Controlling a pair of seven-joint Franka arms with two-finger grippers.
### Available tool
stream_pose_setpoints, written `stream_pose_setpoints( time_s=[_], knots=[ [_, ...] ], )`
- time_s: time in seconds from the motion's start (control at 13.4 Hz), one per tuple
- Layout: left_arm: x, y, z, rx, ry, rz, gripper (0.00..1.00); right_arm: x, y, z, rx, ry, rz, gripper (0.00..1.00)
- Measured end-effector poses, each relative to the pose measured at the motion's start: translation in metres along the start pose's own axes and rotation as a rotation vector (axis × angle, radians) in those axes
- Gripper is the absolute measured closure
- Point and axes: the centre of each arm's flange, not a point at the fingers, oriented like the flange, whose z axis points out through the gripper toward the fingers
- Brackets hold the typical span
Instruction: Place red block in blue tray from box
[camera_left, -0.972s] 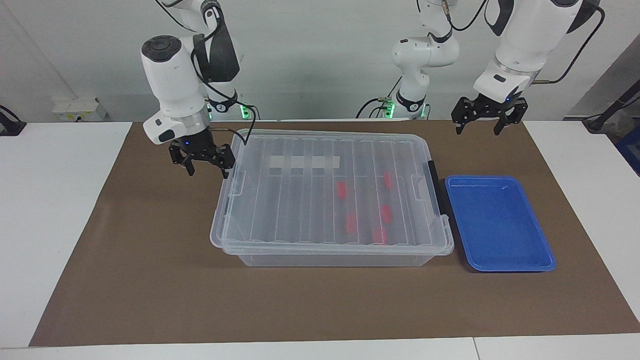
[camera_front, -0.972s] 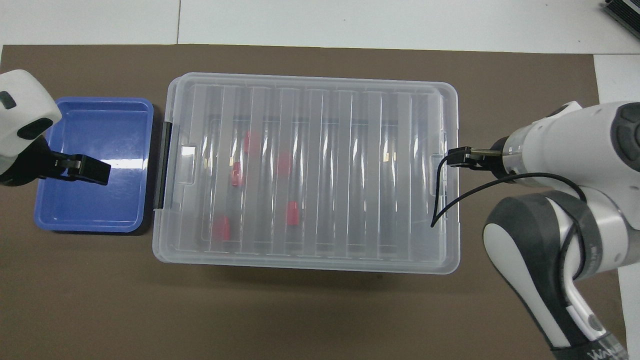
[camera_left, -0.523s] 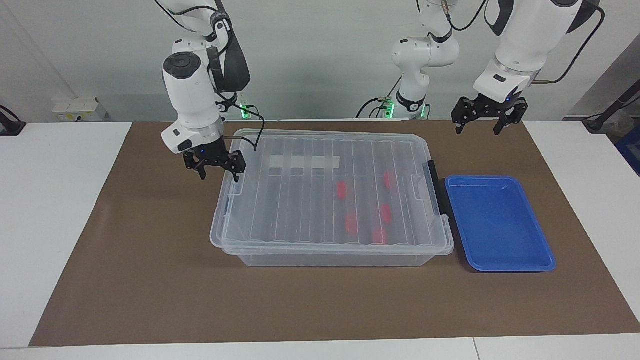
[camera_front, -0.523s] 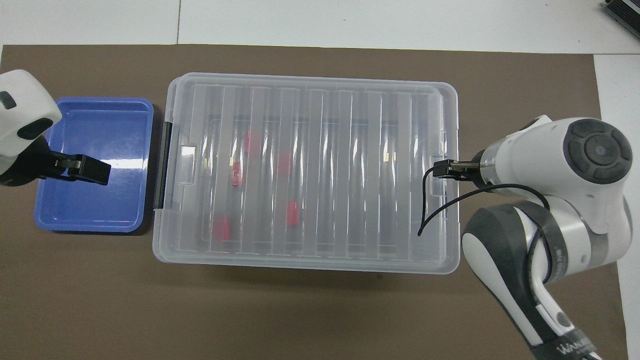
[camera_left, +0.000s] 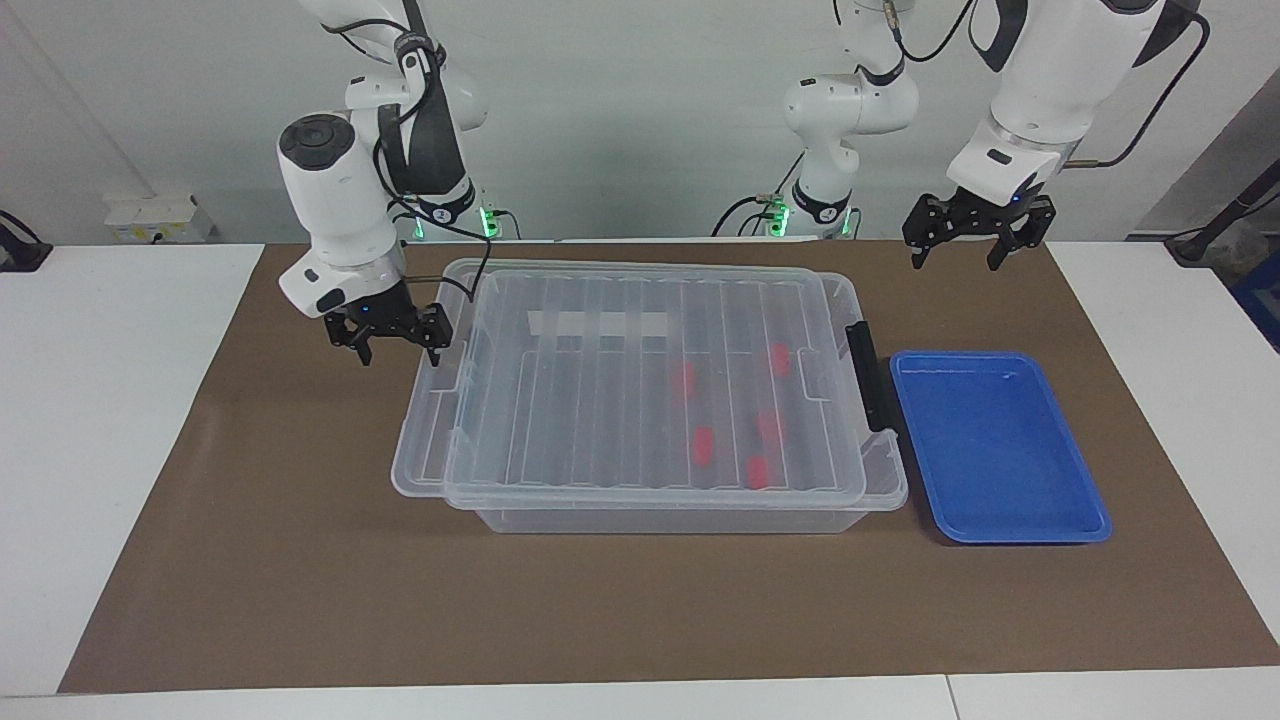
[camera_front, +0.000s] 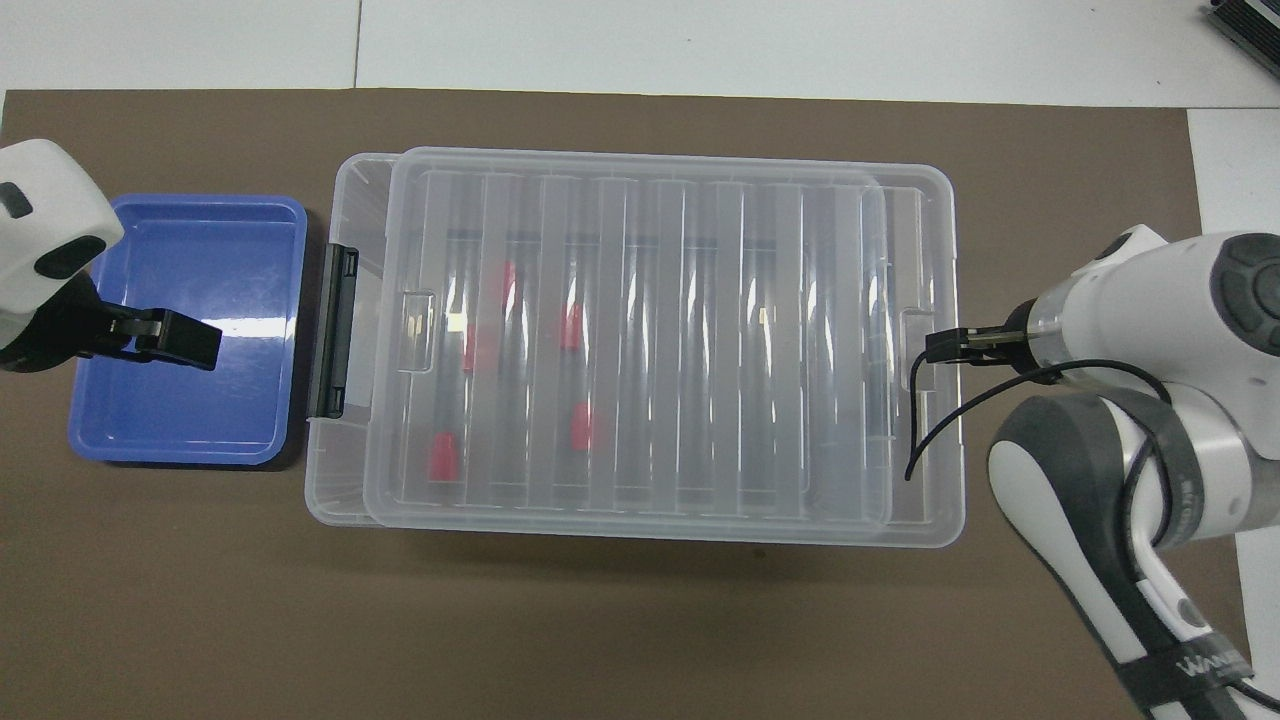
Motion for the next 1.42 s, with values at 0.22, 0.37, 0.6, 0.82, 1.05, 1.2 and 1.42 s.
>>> stream_pose_setpoints(
  time_s=[0.22,0.37,0.6,0.82,1.05,1.2,1.42],
  knots=[
    [0.000,0.000,0.000,0.000,0.000,0.000,0.00,0.000,0.044,0.003,-0.005,-0.006,-0.069,0.00],
    [0.000,0.000,0.000,0.000,0.000,0.000,0.00,-0.001,0.067,0.004,-0.007,-0.008,-0.109,0.00],
    [0.000,0.000,0.000,0.000,0.000,0.000,0.00,-0.003,0.101,0.005,-0.011,-0.008,-0.161,0.00],
    [0.000,0.000,0.000,0.000,0.000,0.000,0.00,-0.005,0.127,0.005,-0.018,0.007,-0.176,0.00],
    [0.000,0.000,0.000,0.000,0.000,0.000,0.00,-0.006,0.131,0.005,-0.019,0.009,-0.172,0.00],
    [0.000,0.000,0.000,0.000,0.000,0.000,0.00,-0.006,0.132,0.005,-0.019,0.008,-0.170,0.00],
    [0.000,0.000,0.000,0.000,0.000,0.000,0.00,-0.008,0.144,0.006,-0.023,0.007,-0.150,0.00]
  ],
)
